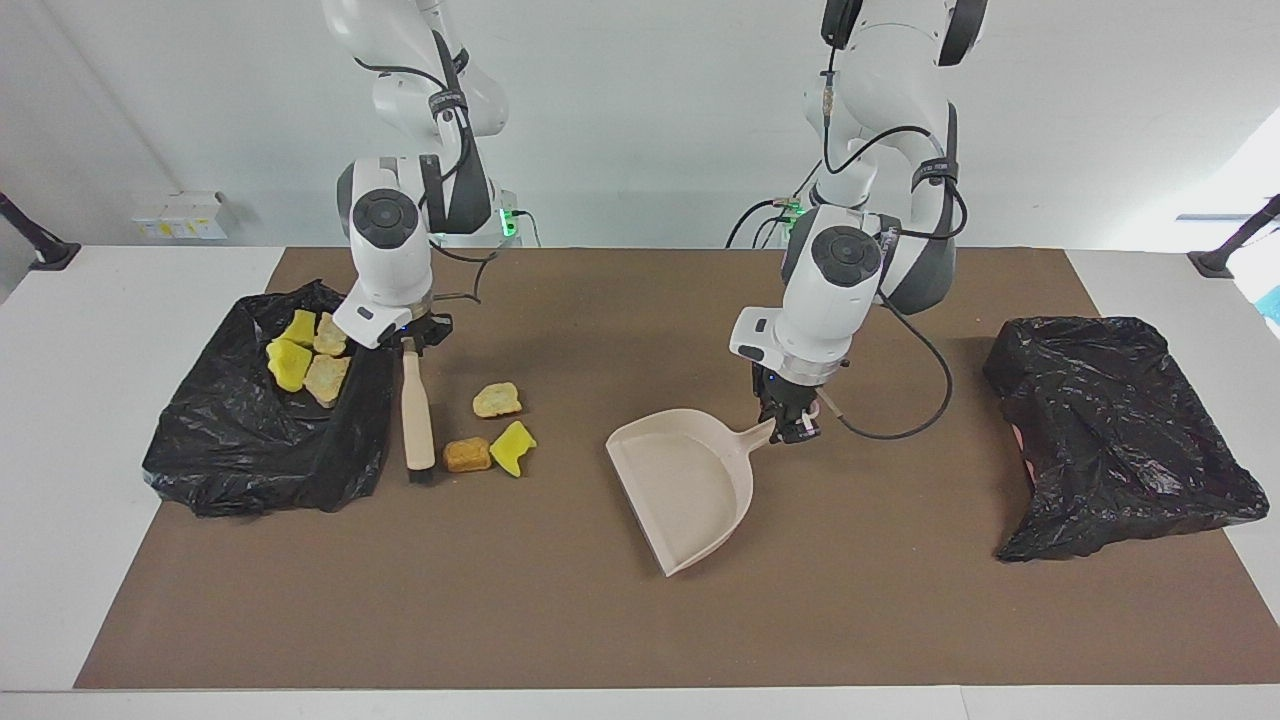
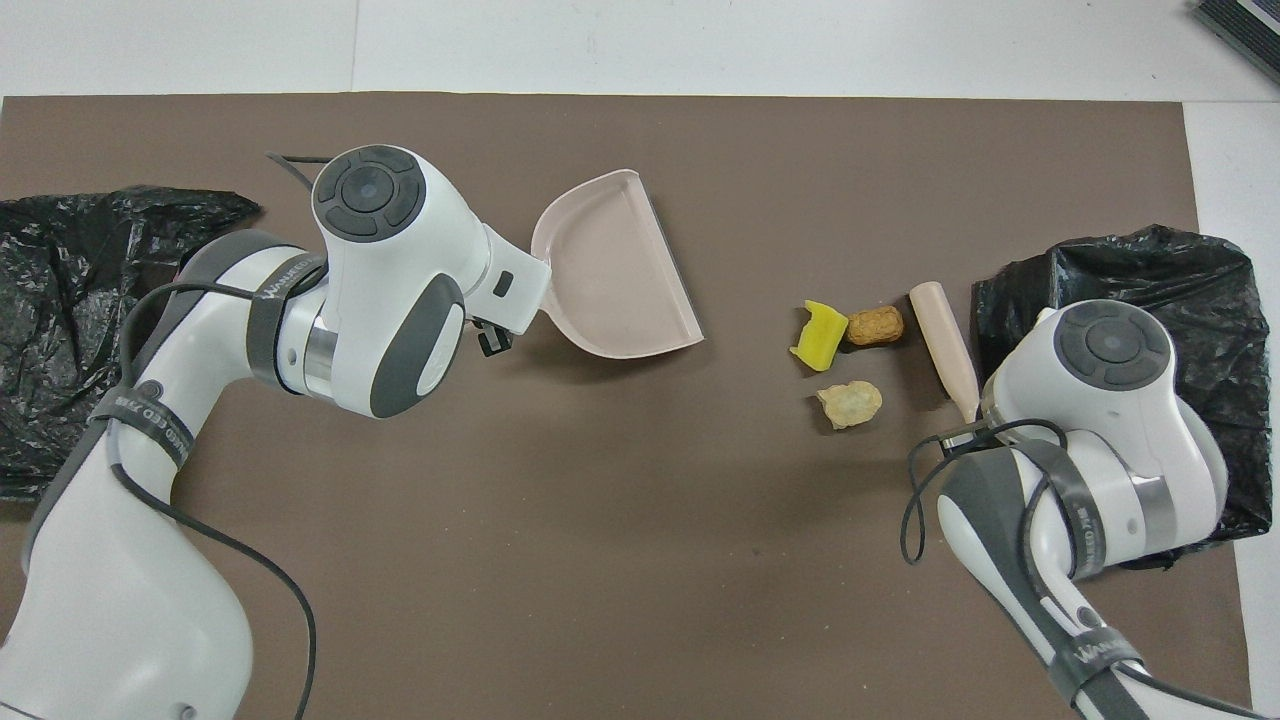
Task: Sweep and dump trash in bin
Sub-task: 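Sweep the remaining debris into the dustpan with the right gripper's brush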
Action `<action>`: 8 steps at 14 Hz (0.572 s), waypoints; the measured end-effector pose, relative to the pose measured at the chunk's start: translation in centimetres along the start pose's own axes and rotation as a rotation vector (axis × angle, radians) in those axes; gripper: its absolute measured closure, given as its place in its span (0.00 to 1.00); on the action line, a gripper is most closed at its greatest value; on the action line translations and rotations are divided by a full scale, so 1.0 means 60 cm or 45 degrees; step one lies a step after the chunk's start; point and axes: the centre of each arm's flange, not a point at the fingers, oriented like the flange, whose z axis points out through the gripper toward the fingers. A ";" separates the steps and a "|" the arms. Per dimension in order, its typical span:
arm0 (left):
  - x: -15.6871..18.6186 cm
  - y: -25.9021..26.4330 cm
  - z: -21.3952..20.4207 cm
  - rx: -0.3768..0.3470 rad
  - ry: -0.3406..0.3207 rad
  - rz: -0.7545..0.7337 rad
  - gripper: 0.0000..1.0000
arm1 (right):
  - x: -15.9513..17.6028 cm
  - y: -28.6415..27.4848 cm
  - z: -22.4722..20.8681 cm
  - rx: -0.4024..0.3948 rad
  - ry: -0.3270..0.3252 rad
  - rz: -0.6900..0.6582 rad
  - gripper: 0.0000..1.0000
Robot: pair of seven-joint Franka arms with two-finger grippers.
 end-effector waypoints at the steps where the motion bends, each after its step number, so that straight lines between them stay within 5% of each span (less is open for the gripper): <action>1: 0.003 0.004 0.001 0.005 -0.016 0.038 0.68 | -0.001 -0.011 0.002 0.016 -0.009 0.020 0.73; 8: 0.070 0.101 0.021 -0.077 -0.167 0.133 0.68 | -0.008 -0.125 0.018 0.185 -0.070 0.053 0.73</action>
